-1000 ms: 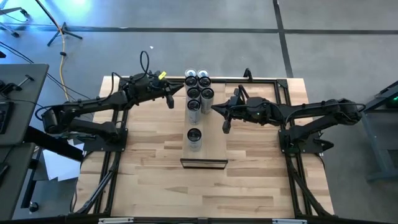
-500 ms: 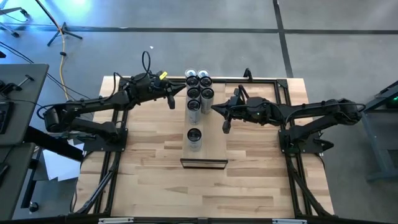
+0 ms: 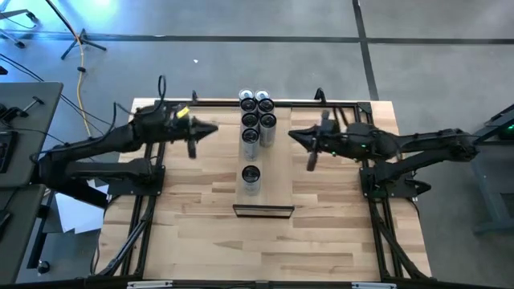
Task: Place canned beverage on shelf
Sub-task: Move the white blue soda can on the shelf aligned with the other white blue soda can
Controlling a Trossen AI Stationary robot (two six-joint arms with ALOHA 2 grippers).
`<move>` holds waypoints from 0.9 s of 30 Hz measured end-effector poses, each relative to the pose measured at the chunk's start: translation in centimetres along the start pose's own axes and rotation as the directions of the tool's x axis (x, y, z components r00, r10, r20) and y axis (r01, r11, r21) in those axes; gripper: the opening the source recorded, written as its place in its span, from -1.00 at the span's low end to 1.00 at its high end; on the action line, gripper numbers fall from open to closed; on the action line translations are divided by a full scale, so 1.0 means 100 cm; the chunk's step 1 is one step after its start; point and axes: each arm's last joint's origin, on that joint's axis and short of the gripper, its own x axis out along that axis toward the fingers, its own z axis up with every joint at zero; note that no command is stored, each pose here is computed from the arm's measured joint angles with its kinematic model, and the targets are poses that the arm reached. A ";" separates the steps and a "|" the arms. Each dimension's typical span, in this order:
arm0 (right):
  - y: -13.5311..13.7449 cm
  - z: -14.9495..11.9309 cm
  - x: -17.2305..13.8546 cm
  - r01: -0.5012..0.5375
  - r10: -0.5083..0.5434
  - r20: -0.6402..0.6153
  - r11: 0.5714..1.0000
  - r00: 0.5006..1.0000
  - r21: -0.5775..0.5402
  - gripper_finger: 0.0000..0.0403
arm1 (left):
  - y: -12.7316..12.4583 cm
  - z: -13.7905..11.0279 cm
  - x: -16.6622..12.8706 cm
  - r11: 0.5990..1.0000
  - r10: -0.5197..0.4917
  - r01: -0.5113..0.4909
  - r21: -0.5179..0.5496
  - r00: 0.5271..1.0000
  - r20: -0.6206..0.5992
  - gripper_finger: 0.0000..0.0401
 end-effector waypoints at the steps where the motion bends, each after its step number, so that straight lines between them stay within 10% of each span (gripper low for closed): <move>1: 0.001 0.002 -0.005 -0.004 0.004 -0.002 1.000 1.000 0.003 -1.00 | -0.008 0.001 -0.002 1.000 -0.029 0.029 -0.010 1.000 0.009 -1.00; 27: 0.029 -0.014 -0.055 -0.198 0.165 -0.239 0.973 0.957 -0.120 -1.00 | -0.220 0.012 0.001 0.992 -0.038 0.016 -0.128 0.985 -0.166 -1.00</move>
